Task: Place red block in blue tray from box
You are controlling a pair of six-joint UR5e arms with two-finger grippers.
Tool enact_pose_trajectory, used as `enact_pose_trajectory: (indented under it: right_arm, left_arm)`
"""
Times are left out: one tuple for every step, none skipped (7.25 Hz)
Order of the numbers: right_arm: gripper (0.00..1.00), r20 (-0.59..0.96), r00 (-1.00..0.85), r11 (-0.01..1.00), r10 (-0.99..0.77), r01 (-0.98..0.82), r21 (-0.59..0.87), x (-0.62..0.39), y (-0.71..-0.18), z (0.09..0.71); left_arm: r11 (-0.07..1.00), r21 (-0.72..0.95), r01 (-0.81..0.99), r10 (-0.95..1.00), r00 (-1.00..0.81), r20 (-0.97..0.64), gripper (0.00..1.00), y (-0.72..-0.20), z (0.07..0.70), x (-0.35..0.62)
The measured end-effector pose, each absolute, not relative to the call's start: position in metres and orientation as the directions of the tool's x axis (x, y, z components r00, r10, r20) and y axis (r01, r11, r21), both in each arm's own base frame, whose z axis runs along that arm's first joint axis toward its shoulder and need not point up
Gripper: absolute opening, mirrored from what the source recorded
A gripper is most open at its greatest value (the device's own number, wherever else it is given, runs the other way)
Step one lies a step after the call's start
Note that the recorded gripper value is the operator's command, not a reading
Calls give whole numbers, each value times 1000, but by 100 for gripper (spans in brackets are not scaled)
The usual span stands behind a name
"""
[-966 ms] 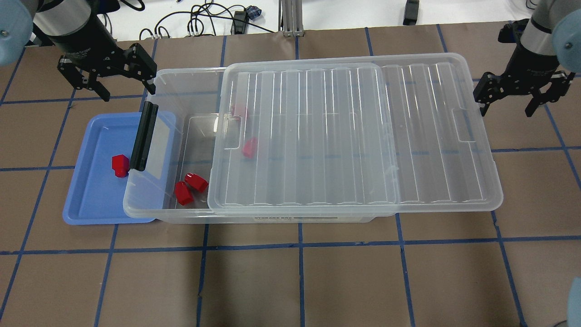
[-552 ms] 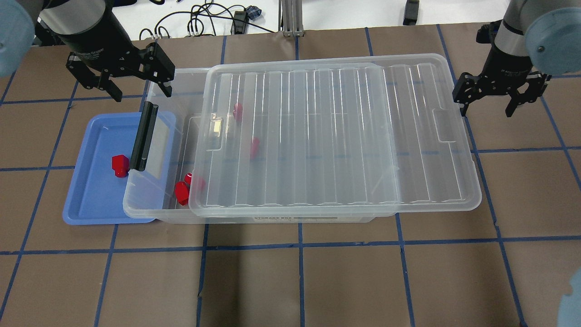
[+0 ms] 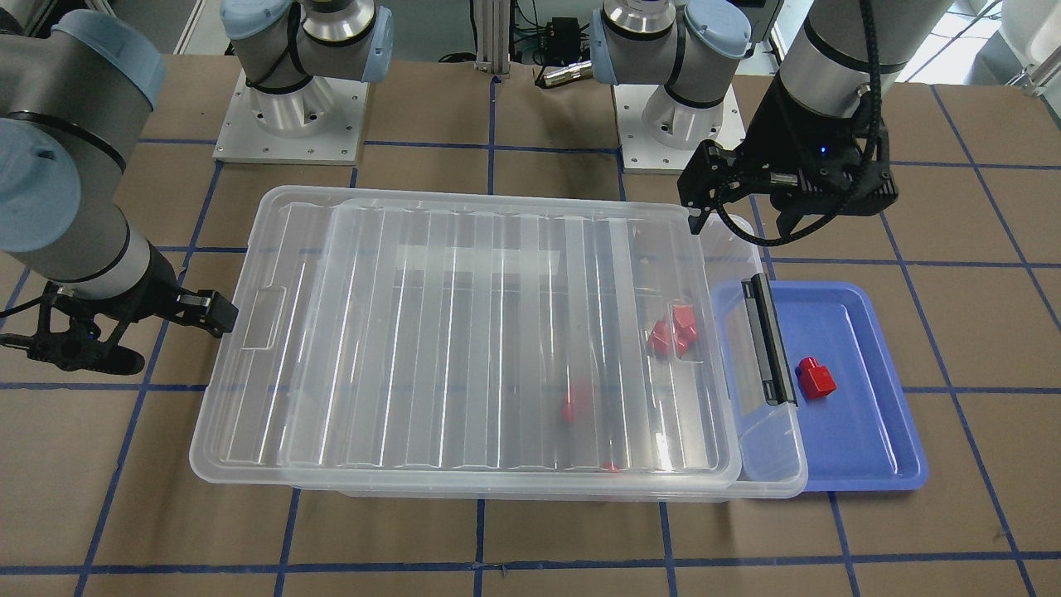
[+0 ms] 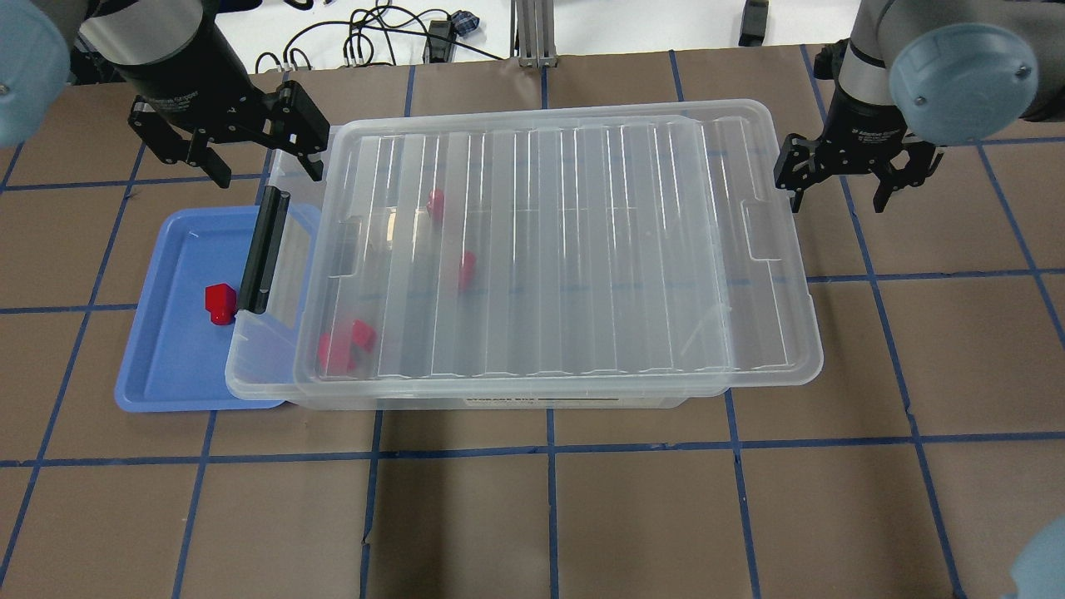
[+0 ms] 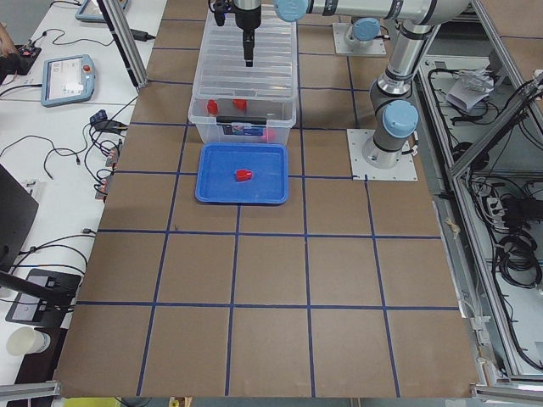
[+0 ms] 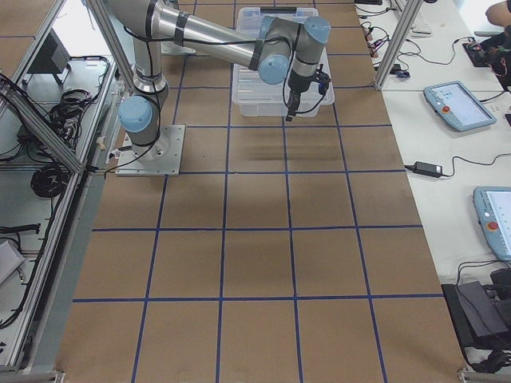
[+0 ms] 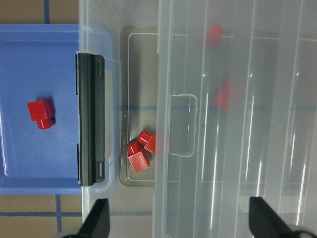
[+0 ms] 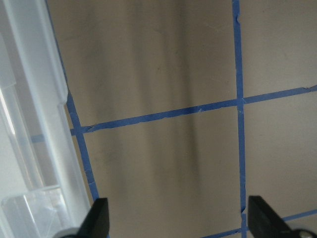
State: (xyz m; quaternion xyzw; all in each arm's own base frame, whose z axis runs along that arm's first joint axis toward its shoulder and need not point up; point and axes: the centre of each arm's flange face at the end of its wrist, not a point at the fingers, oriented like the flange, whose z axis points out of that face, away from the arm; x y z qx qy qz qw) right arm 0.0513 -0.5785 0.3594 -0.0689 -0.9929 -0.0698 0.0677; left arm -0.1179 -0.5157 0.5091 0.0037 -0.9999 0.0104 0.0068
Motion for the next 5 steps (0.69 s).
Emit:
enact_pose_trajectory:
  right_arm:
    - [100, 139, -983, 982, 119, 137, 128, 59, -578, 360]
    - [100, 130, -985, 983, 116, 132, 127, 67, -577, 359]
    - [100, 124, -985, 983, 120, 136, 125, 71, -577, 360]
    - [100, 118, -985, 983, 124, 138, 122, 74, -576, 361]
    - [100, 114, -986, 983, 123, 137, 119, 76, -576, 363]
  left_arm:
    - [1000, -29, -4, -4, -1000, -10, 100, -513, 512, -116]
    - [1000, -29, -1, -2, -1000, -23, 100, -510, 511, -115]
    - [1000, -28, 1, 0, -1000, -24, 100, -508, 509, -115]
    - [999, -35, 3, 2, -1000, -24, 100, -507, 511, -115]
    - [999, -45, 3, 2, -1000, -24, 100, -504, 515, -116]
